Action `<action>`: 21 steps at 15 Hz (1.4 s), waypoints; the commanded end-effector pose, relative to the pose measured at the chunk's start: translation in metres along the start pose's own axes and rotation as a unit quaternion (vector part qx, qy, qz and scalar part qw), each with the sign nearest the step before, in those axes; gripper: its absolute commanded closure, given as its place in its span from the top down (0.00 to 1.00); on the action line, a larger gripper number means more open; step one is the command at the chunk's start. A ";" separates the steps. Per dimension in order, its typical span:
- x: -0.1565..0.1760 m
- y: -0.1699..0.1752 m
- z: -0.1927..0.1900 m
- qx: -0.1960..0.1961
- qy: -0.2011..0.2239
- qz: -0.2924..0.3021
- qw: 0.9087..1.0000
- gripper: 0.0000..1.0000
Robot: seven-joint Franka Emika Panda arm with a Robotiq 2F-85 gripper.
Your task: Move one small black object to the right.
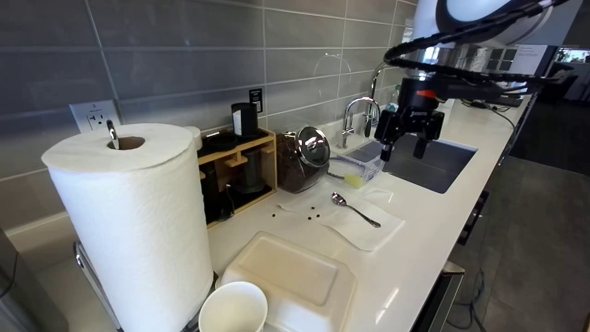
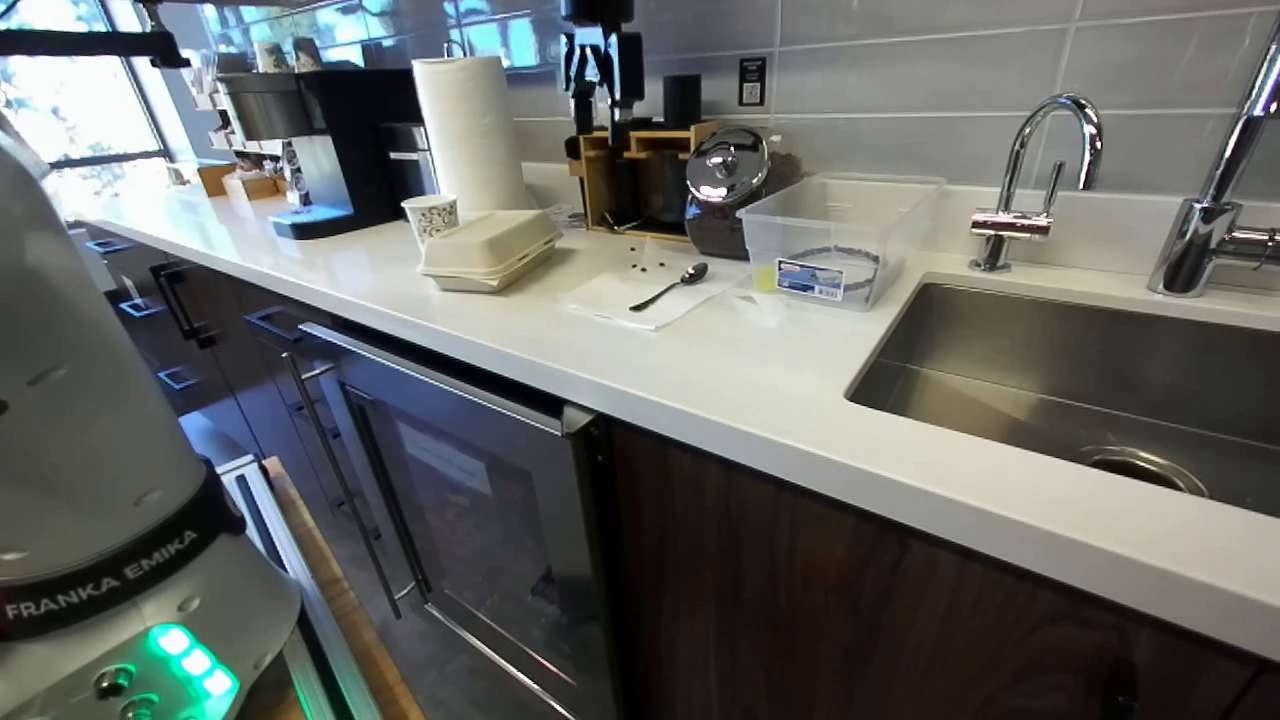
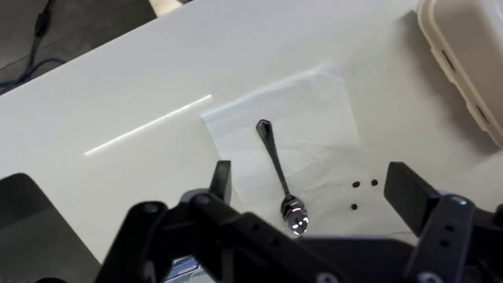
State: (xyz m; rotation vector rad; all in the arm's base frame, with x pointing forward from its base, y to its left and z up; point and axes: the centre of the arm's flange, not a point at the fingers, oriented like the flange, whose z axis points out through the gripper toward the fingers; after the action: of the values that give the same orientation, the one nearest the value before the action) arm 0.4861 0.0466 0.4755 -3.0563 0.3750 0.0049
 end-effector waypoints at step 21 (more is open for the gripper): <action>0.059 -0.142 0.126 -0.049 0.029 0.401 0.914 1.00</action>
State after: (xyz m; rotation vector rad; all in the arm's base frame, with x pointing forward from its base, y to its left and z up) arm 0.5784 0.1779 0.3574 -2.7439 1.6280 -0.0295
